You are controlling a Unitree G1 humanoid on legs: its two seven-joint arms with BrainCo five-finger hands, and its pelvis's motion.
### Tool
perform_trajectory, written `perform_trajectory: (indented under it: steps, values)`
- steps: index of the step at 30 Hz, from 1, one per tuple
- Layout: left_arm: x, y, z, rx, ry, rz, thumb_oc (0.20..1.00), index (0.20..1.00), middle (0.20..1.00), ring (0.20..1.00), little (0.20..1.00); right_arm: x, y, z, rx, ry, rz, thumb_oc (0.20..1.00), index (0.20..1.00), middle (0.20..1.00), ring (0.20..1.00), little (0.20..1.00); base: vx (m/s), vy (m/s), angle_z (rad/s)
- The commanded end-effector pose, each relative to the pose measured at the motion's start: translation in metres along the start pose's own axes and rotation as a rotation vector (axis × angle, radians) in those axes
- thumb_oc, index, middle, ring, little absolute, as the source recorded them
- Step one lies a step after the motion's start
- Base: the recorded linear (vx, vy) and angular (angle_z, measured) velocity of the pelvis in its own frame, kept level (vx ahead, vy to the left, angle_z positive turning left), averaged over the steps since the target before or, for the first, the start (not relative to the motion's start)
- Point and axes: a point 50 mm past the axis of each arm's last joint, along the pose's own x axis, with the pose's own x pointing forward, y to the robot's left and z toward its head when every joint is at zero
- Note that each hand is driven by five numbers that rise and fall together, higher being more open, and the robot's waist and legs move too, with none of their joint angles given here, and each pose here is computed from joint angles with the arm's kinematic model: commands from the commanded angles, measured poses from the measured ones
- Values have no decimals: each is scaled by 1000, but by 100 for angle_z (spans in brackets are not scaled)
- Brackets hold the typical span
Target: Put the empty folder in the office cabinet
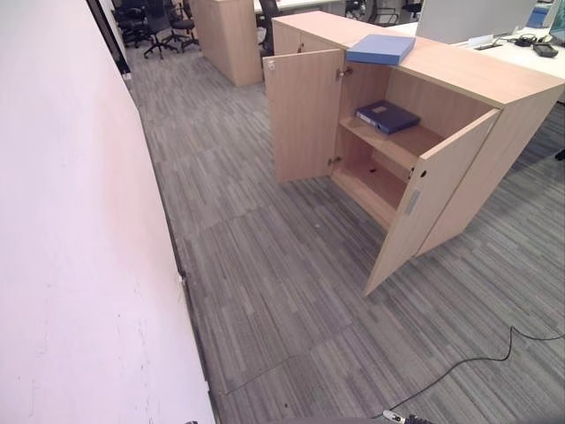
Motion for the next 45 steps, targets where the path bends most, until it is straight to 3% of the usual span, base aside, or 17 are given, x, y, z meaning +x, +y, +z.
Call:
perform_trajectory:
  steps: [1, 12, 25, 31, 39, 45]
  values:
    - [2, 5, 7, 5, 9, 44, 1000, 1000, 1000, 1000, 1000, 1, 7, 8, 38, -10, -5, 1000, 1000, 1000, 1000, 1000, 0, 0, 0]
    - [1, -2, 0, 20, 44, -9, 1000, 1000, 1000, 1000, 1000, 1, 10, 4, 19, 2, 17, 1000, 1000, 1000, 1000, 1000, 0, 0, 0]
    - [5, 21, 37, -17, -82, 129, 1000, 1000, 1000, 1000, 1000, 1, 18, 39, -65, -121, 37, 1000, 1000, 1000, 1000, 1000, -62, -84, 12]
    - [1, 15, -7, -194, 66, 151, 1000, 1000, 1000, 1000, 1000, 1, 15, 24, -117, -71, 37, 1000, 1000, 1000, 1000, 1000, 207, 6, 32]
    - [-5, 11, -33, -261, 143, 156, 1000, 1000, 1000, 1000, 1000, 0, 14, -3, -131, 12, 36, 1000, 1000, 1000, 1000, 1000, 342, 212, 22]
    - [-3, 21, -29, -240, 123, 164, 1000, 1000, 1000, 1000, 1000, 0, 19, -9, -132, 37, 59, 1000, 1000, 1000, 1000, 1000, 341, 346, -7]
